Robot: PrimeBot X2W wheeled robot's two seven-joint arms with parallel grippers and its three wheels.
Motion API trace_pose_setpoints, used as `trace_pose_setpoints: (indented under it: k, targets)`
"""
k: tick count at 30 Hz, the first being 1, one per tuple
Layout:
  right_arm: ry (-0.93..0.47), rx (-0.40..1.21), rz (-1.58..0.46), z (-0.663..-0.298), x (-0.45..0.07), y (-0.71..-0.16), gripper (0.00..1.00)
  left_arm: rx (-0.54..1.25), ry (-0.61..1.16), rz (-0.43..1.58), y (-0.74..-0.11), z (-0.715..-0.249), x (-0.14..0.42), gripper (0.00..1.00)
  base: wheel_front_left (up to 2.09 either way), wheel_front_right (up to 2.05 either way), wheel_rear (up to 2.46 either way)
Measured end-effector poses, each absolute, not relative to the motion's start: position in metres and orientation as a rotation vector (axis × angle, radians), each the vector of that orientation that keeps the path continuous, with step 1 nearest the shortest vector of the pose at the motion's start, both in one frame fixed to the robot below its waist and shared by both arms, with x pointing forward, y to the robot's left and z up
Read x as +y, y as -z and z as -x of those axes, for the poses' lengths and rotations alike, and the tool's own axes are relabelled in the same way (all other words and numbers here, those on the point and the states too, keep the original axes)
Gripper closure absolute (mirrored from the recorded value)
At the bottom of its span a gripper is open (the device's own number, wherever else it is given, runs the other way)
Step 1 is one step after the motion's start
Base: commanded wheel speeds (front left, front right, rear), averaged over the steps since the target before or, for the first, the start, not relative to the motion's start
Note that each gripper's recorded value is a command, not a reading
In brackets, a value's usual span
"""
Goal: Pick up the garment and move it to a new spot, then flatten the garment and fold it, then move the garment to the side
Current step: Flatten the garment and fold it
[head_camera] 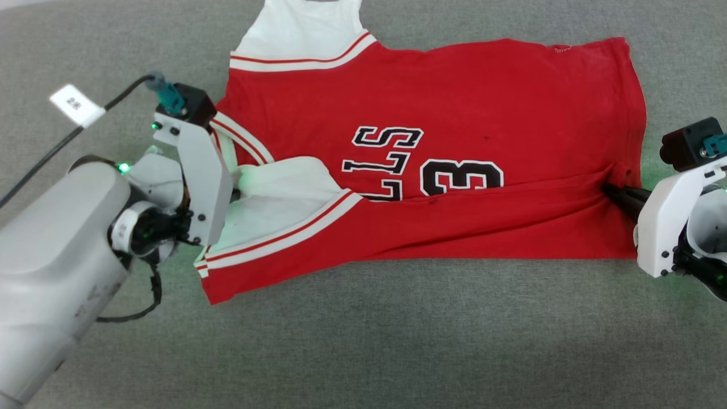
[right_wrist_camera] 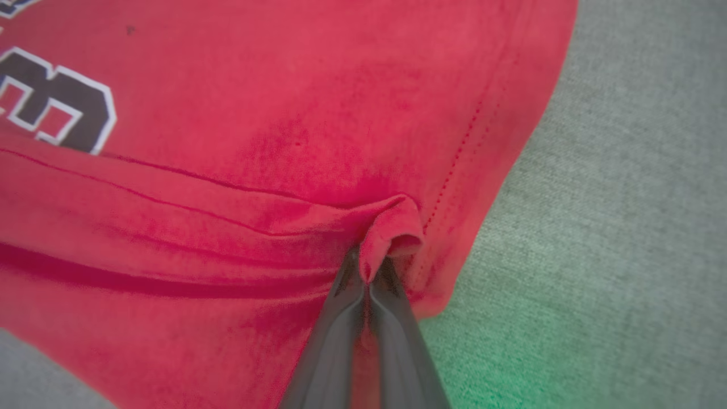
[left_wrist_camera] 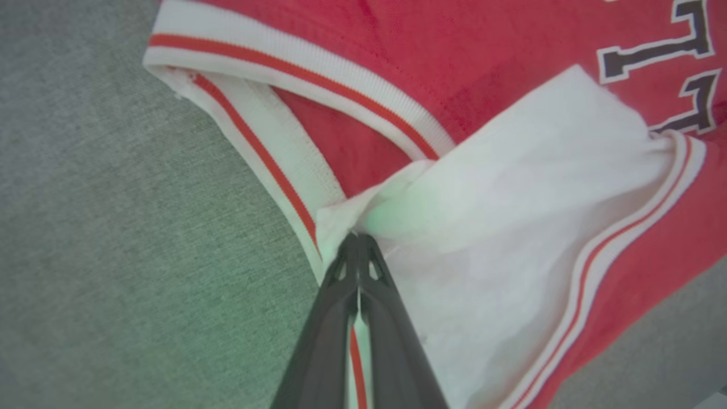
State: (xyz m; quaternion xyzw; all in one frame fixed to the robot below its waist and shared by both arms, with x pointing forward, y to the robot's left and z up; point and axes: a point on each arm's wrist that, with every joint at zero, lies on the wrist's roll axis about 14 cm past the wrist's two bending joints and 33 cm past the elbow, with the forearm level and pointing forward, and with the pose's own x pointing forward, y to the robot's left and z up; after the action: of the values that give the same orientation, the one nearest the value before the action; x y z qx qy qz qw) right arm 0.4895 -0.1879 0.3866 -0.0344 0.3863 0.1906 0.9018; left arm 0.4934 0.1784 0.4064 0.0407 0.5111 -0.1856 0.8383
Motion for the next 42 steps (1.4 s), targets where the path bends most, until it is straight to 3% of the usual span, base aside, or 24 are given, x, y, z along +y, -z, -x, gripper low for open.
trace_pose_setpoints:
  k: [1,3,4,5,6,9,10,11,18,23,35,42]
  targets:
    - [-0.394,0.802,0.073,-0.491,-0.188,-0.386,1.0,1.091,0.385,-0.082,-0.405,-0.493,0.179,0.89,0.0,0.0,0.0]
    - [-0.396,0.808,0.07,-0.492,-0.187,-0.386,1.0,1.101,0.376,-0.081,-0.405,-0.493,0.18,0.61,0.0,0.0,0.0]
    - [-0.396,0.811,0.065,-0.493,-0.186,-0.386,1.0,1.099,0.369,-0.076,-0.405,-0.494,0.181,0.43,0.0,0.0,0.0]
    - [-0.395,0.813,0.064,-0.494,-0.186,-0.386,1.0,1.094,0.365,-0.073,-0.405,-0.495,0.181,0.13,0.0,0.0,0.0]
    - [-0.394,0.815,0.065,-0.494,-0.186,-0.386,0.99,1.092,0.362,-0.072,-0.406,-0.495,0.181,0.0,0.0,0.0,0.0]
    - [-0.393,0.816,0.07,-0.496,-0.186,-0.388,0.46,1.066,0.343,-0.063,-0.412,-0.496,0.185,0.0,0.0,0.0,0.0]
    - [-0.393,0.812,0.074,-0.496,-0.186,-0.389,0.11,1.054,0.335,-0.061,-0.414,-0.497,0.187,0.0,0.0,0.0,0.0]
    - [-0.394,0.809,0.077,-0.496,-0.186,-0.389,0.0,1.042,0.329,-0.059,-0.417,-0.498,0.188,0.0,0.0,0.0,0.0]
    - [-0.389,0.744,0.086,-0.5,-0.185,-0.406,0.0,0.914,0.309,-0.046,-0.45,-0.5,0.195,0.0,0.0,0.0,0.0]
    - [-0.378,0.574,0.081,-0.514,-0.184,-0.441,0.0,0.887,0.305,-0.026,-0.462,-0.483,0.199,0.0,0.0,0.0,0.0]
    - [-0.25,0.118,0.016,-0.522,-0.214,-0.519,0.0,0.984,0.32,0.035,-0.44,-0.423,0.196,0.0,0.0,0.0,0.0]
    - [-0.167,0.084,-0.032,-0.497,-0.228,-0.51,0.0,1.028,0.32,0.051,-0.418,-0.414,0.191,0.0,0.0,0.0,0.0]
